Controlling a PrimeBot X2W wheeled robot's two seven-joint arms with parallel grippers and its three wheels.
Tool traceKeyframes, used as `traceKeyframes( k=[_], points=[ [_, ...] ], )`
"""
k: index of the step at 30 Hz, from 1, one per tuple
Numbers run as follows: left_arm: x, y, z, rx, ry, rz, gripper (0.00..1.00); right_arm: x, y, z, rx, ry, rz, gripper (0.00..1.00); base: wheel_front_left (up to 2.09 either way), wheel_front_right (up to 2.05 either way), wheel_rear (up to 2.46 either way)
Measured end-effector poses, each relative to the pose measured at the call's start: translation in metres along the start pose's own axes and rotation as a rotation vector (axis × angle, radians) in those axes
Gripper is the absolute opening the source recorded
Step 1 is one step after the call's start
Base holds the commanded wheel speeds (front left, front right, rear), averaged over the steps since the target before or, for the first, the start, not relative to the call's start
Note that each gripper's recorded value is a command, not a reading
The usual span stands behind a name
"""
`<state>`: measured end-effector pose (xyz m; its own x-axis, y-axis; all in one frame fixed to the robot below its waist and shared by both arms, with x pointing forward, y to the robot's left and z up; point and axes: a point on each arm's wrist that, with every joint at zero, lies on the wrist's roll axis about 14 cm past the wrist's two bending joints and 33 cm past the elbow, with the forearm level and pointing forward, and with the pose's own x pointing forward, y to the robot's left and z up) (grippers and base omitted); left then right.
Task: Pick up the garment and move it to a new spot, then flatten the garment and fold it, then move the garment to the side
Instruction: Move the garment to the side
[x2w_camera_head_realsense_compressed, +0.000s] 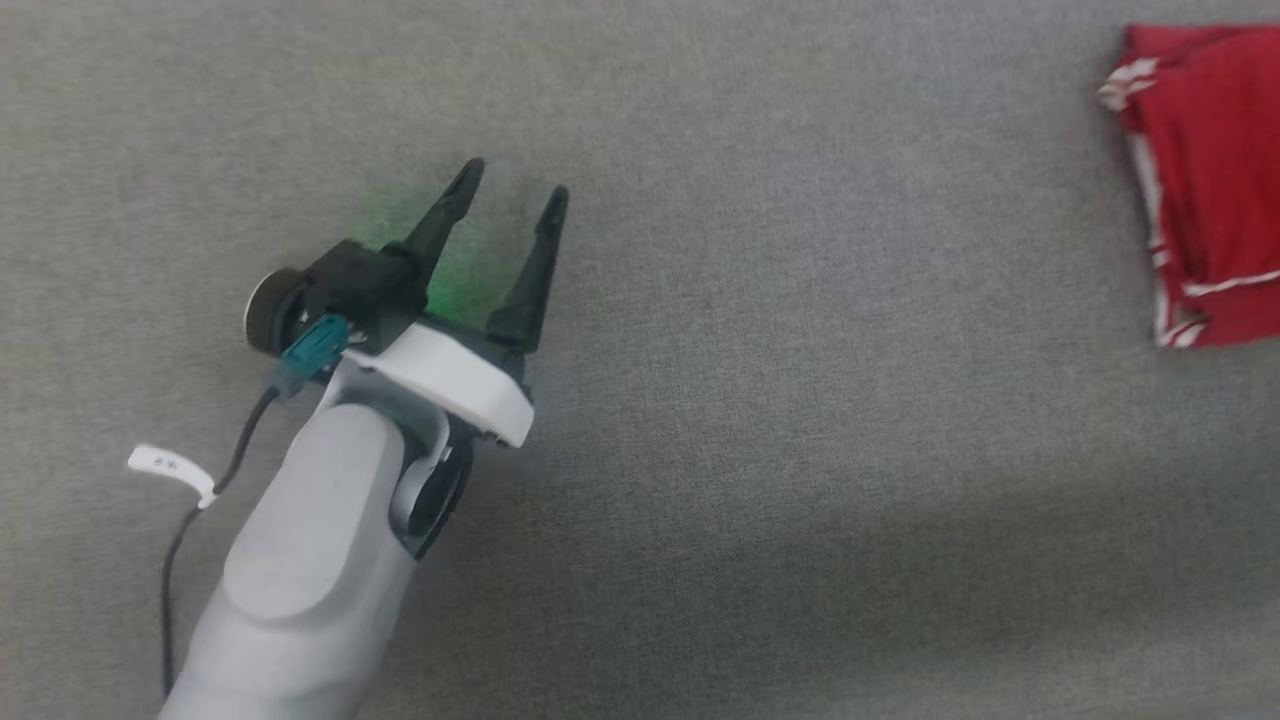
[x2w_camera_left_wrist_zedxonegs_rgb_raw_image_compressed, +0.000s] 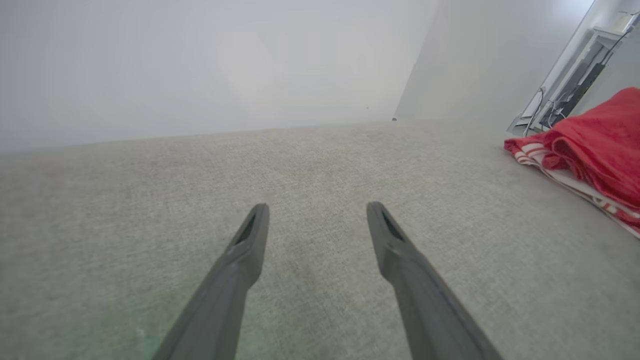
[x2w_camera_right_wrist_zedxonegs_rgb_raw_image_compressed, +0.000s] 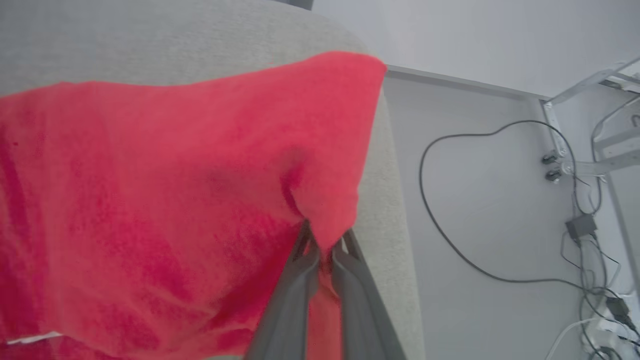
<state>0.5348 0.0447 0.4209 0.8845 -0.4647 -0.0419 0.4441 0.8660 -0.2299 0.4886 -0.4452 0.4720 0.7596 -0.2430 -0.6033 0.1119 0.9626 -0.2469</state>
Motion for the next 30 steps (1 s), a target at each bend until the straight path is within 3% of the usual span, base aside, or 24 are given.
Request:
traceKeyframes(
  k=[11, 20, 21, 23, 24, 25, 30],
  points=[
    [0.026, -0.008, -0.017, -0.005, 0.013, -0.059, 1.00, 0.023, -0.034, -0.007, -0.166, 0.001, -0.125, 0.00, 0.00, 0.00, 0.00],
    [0.028, -0.004, -0.018, -0.004, 0.009, -0.060, 1.00, 0.050, -0.017, -0.026, -0.187, 0.049, -0.111, 0.00, 0.00, 0.00, 0.00],
    [0.028, -0.004, -0.018, -0.003, 0.009, -0.059, 1.00, 0.052, -0.015, -0.027, -0.185, 0.054, -0.110, 0.04, 0.00, 0.00, 0.00],
    [0.027, -0.003, -0.017, -0.004, 0.006, -0.058, 1.00, 0.055, -0.012, -0.029, -0.179, 0.056, -0.107, 0.37, 0.00, 0.00, 0.00],
    [0.027, -0.003, -0.017, -0.006, 0.005, -0.057, 1.00, 0.055, -0.013, -0.029, -0.178, 0.054, -0.111, 0.78, 0.00, 0.00, 0.00],
    [0.027, -0.003, -0.016, -0.006, 0.004, -0.056, 1.00, 0.055, -0.014, -0.027, -0.176, 0.051, -0.117, 1.00, 0.00, 0.00, 0.00],
    [0.025, 0.000, -0.008, -0.014, -0.013, -0.045, 1.00, 0.051, -0.020, -0.017, -0.153, 0.016, -0.141, 1.00, 0.00, 0.00, 0.00]
  ],
)
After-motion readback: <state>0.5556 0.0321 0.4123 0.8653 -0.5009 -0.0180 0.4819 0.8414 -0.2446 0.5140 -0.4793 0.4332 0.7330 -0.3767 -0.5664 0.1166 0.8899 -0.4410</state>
